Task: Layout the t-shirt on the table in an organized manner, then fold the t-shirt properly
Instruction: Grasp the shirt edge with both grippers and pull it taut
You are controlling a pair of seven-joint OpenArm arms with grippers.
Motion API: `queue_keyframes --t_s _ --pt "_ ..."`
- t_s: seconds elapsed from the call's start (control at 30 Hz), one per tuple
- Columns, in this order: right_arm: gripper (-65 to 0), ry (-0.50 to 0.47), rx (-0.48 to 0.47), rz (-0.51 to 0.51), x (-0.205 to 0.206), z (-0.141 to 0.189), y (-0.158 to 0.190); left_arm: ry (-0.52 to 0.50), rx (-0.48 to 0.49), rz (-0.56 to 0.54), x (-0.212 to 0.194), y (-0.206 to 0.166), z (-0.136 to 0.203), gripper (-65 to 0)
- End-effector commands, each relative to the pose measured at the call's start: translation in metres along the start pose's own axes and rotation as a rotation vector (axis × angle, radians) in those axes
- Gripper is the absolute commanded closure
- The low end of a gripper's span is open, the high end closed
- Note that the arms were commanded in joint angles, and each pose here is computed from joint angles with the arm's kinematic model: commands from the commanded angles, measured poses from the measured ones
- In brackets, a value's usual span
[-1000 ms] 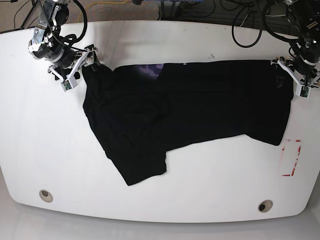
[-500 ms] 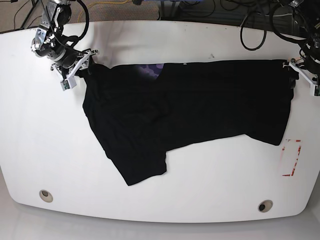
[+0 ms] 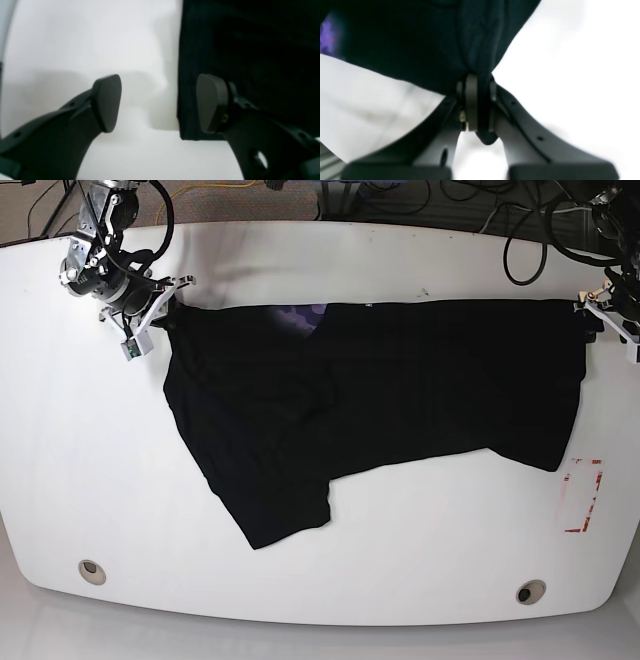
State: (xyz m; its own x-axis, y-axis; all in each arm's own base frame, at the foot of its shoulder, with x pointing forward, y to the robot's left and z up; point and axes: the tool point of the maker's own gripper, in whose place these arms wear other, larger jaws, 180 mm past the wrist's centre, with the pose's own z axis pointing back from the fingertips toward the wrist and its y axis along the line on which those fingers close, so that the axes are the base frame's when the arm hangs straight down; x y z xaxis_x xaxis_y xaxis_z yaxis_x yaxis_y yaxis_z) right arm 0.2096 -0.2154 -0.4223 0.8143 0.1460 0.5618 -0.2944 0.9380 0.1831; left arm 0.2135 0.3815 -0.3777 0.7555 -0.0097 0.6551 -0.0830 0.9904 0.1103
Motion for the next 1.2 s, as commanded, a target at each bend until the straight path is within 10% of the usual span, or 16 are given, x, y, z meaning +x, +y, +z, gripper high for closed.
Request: queue_keyframes --t_s 0.0,0.8,1.17 --pt "-1.4 -0.001 0.001 0.028 0.005 0.001 0.001 -0.05 0.006 -0.019 0.018 0.005 0.003 -44.6" --pt "-1.0 -0.005 0.005 0.04 0.009 0.0 0.002 0.083 -0.11 -0.03 -0.022 -0.029 -0.024 -43.3" --pt "-0.6 0.014 -0.022 0.073 0.009 0.007 -0.011 0.152 -0.147 -0.095 -0.044 -0.04 -0.022 -17.9"
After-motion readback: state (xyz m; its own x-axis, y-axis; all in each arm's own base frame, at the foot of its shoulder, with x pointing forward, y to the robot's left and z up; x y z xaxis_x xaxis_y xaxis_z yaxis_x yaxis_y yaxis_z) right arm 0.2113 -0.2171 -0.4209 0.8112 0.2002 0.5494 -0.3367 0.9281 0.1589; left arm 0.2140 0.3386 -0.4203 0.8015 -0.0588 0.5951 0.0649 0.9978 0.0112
